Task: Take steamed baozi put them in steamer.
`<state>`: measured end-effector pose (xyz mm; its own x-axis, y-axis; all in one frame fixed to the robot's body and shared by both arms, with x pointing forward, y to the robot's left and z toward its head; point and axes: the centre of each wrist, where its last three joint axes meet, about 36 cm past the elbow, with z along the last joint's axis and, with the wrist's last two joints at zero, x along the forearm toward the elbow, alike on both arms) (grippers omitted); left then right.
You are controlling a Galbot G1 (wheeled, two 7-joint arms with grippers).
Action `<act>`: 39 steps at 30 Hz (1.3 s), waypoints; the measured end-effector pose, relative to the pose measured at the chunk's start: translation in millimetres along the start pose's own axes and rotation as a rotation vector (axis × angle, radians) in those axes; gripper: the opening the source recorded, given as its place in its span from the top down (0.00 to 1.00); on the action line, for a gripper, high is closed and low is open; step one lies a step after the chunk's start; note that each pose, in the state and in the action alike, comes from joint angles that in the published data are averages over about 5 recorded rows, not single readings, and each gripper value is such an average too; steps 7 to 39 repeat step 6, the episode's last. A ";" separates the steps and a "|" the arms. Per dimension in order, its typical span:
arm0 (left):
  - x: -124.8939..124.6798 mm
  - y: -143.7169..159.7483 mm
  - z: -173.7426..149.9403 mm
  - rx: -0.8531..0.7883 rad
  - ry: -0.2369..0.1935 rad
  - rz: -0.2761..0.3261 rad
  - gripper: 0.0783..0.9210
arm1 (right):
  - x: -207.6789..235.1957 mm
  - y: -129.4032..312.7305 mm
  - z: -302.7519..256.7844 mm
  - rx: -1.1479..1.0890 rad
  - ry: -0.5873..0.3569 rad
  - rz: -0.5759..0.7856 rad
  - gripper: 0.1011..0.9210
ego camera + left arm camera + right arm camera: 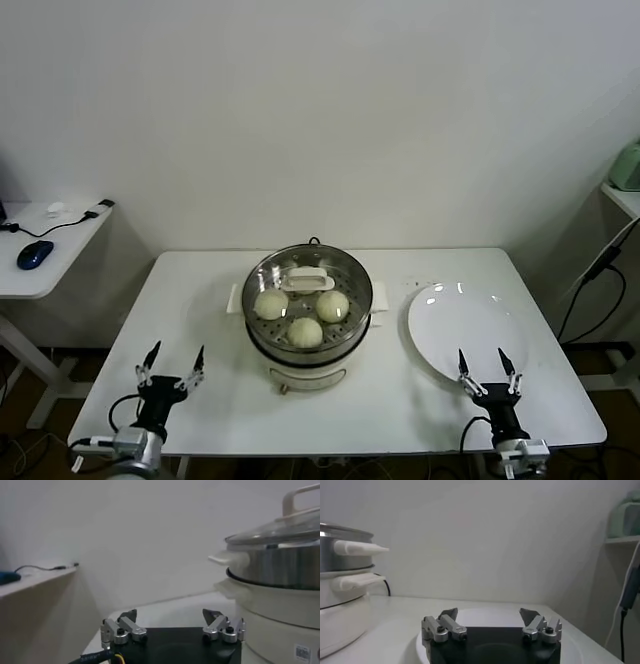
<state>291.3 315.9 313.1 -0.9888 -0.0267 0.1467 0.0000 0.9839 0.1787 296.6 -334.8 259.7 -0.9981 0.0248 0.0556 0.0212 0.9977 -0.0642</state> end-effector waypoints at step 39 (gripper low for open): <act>2.6 1.8 9.7 0.033 0.006 -0.008 0.12 | -0.2 0.8 0.1 -0.007 0.006 0.000 0.12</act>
